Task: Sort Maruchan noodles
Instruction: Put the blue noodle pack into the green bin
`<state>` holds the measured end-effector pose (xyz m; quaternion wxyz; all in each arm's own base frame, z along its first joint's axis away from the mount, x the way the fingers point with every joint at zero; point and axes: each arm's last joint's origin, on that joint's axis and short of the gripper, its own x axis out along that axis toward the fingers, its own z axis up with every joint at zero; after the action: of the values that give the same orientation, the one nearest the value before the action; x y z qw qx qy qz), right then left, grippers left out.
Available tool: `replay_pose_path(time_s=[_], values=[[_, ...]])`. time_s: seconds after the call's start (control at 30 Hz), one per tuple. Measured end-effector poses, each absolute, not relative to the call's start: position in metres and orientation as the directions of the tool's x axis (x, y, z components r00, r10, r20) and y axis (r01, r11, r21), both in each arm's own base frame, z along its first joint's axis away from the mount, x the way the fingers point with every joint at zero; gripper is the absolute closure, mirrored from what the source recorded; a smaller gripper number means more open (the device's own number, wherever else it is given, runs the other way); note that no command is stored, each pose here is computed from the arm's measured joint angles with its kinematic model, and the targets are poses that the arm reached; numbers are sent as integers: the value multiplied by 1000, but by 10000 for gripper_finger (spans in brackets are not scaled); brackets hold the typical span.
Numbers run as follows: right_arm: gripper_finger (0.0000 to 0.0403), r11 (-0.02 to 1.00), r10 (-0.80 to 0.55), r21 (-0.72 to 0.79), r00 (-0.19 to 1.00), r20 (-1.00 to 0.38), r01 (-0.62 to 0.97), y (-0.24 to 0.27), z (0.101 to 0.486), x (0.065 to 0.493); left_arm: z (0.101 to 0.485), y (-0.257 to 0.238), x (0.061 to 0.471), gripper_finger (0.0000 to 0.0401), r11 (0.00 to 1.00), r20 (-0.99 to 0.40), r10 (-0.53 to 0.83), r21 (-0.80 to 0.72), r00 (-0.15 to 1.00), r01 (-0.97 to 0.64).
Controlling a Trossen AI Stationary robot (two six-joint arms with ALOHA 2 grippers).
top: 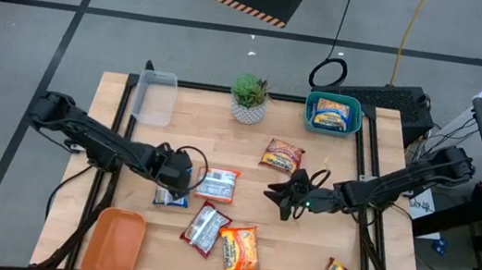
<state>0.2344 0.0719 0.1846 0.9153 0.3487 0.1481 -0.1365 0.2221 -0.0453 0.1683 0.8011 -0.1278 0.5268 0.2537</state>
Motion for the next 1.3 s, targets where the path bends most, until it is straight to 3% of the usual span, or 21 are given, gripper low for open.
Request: replay_pose_path(time_s=[0.33,0.9,1.3], values=[[245,740,-141,571,912,-385,355,81,185,255,153,-39,231,84,833,-917,292,106,270,-543],[245,701,-108,614,905,-412,363,89,172,265,151,-43,238,84,850,-908,268,65,323,-522],[245,702,-97,621,911,-401,348,93,173,264,122,-45,247,86,870,-945,242,109,222,-482]])
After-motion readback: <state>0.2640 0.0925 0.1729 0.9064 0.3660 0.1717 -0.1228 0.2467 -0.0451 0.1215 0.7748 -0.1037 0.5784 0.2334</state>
